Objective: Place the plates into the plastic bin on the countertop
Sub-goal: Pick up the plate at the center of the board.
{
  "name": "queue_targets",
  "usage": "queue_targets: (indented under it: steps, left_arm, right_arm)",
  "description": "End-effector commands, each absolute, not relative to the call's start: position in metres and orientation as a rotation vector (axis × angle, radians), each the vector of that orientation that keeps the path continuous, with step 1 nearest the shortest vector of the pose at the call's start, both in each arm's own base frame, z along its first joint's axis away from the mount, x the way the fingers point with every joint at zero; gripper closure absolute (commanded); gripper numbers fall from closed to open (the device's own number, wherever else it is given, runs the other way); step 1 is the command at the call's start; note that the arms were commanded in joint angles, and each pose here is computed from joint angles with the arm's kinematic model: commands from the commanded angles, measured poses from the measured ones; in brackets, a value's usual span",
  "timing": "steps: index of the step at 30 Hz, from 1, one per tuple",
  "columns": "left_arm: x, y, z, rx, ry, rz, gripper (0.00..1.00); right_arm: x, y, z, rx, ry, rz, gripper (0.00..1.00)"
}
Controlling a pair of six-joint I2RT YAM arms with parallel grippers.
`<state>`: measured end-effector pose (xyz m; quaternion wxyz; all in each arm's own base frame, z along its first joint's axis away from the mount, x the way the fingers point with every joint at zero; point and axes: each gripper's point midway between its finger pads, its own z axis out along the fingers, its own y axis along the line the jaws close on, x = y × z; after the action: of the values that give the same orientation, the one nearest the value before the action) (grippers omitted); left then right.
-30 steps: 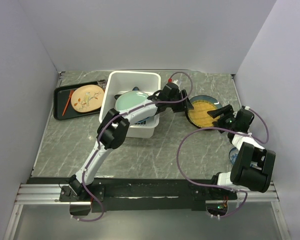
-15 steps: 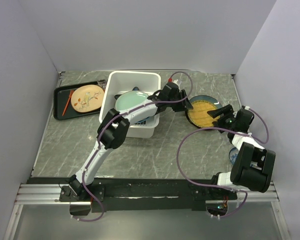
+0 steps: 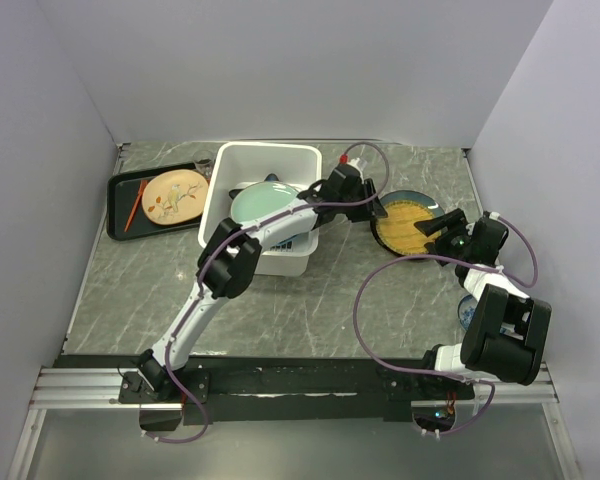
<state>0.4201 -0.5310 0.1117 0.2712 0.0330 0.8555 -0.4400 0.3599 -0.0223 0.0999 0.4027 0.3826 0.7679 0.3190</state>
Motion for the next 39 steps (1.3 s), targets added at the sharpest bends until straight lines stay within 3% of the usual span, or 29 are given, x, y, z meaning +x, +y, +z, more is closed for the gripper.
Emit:
queue_targets:
  steps: [1, 8, 16, 19, 20, 23, 28, 39]
  left_arm:
    - [0.403, -0.543, 0.076, 0.156, 2.354, -1.119, 0.55]
    - [0.408, -0.526, 0.081, 0.131, 2.339, -0.965, 0.48]
    - [0.405, -0.532, 0.083, 0.137, 2.328, -1.012, 0.51]
    - [0.402, -0.537, 0.082, 0.134, 2.324, -1.062, 0.59]
    - [0.403, -0.537, 0.080, 0.128, 2.327, -1.064, 0.68]
    - [0.400, -0.539, 0.081, 0.136, 2.329, -1.081, 0.82]
    - [0.399, -0.536, 0.097, 0.127, 2.297, -1.099, 0.97]
    - [0.398, -0.530, 0.152, 0.119, 2.206, -1.189, 0.99]
  right_arm:
    - [0.370, -0.023, 0.120, 0.901, 1.893, 0.807, 0.18]
    - [0.370, -0.023, 0.122, 0.902, 1.890, 0.807, 0.19]
    - [0.369, -0.023, 0.119, 0.905, 1.895, 0.806, 0.18]
    - [0.369, -0.023, 0.120, 0.899, 1.896, 0.803, 0.18]
    - [0.369, -0.023, 0.120, 0.902, 1.896, 0.804, 0.19]
    - [0.369, -0.023, 0.120, 0.899, 1.896, 0.805, 0.19]
    - [0.368, -0.020, 0.125, 0.887, 1.894, 0.815, 0.18]
    - [0.363, -0.017, 0.152, 0.825, 1.854, 0.817, 0.17]
